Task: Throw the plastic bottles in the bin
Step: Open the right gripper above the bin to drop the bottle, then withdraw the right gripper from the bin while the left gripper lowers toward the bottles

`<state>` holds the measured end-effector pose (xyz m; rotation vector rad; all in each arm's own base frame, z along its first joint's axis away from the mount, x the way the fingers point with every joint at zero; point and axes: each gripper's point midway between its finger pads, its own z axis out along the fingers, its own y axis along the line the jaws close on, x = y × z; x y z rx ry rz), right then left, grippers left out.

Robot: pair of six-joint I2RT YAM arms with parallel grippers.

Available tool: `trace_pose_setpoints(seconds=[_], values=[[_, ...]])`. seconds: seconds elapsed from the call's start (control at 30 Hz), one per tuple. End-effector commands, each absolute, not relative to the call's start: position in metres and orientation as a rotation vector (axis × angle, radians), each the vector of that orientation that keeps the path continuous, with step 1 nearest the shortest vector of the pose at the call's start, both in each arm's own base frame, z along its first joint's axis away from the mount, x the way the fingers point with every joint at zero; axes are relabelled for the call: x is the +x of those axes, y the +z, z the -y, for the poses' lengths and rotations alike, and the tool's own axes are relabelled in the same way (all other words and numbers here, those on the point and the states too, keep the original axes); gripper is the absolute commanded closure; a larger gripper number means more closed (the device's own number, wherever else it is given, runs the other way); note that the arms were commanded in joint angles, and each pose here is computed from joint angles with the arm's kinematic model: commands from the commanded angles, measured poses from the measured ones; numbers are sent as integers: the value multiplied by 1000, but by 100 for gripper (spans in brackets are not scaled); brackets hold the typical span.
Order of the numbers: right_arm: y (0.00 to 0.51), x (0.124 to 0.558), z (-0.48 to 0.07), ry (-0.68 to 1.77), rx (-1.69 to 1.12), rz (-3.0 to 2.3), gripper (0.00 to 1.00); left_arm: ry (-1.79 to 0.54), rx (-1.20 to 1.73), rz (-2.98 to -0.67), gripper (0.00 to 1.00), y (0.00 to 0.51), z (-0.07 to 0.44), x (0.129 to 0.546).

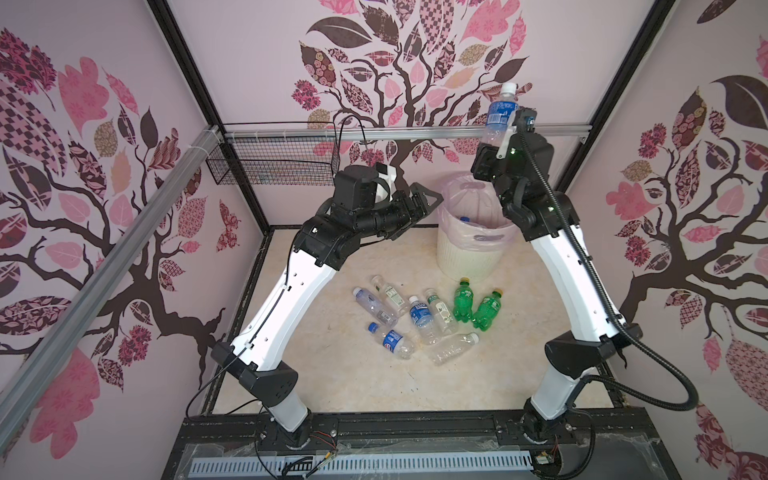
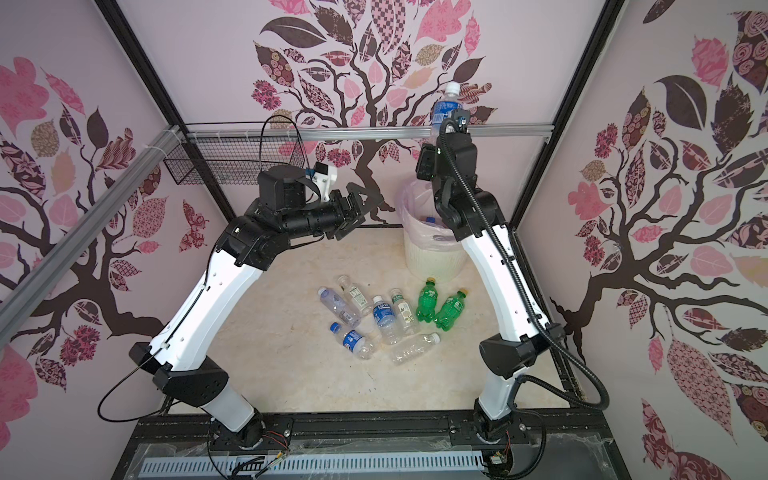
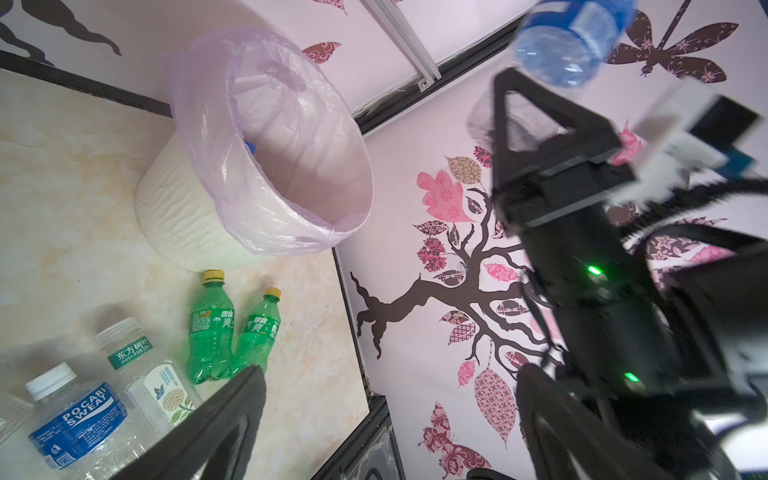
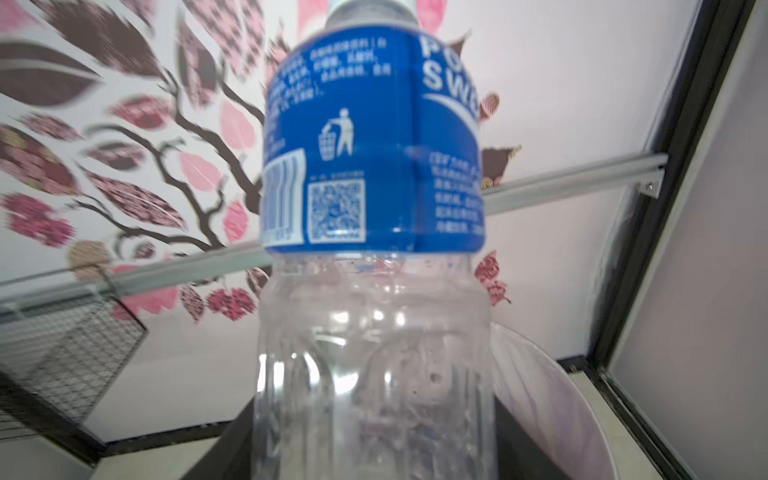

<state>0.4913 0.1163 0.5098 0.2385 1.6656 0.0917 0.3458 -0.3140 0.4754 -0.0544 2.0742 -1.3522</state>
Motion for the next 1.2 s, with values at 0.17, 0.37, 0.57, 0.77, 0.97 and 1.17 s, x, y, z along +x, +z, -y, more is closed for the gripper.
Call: trace_pose_setpoints(seconds=[0.17, 0.37, 0.57, 0.77, 0.97, 1.17], values=[[420, 538, -101, 34, 326, -1900, 1, -1301, 11, -2073, 3, 481, 303, 341], [427, 524, -102, 78, 314, -1891, 1, -1274, -51, -2111, 3, 464, 299, 346], [423, 509, -104, 112, 296, -1918, 0, -1224, -154, -2150, 3, 444, 291, 352], [421, 494, -110, 167, 287, -1927, 0, -1173, -219, -2169, 3, 433, 281, 350], [413, 475, -138, 169, 199, -1962, 1, -1100, -285, -2158, 3, 430, 260, 350], [398, 451, -172, 200, 107, -2008, 1, -949, -412, -2248, 3, 394, 229, 349]])
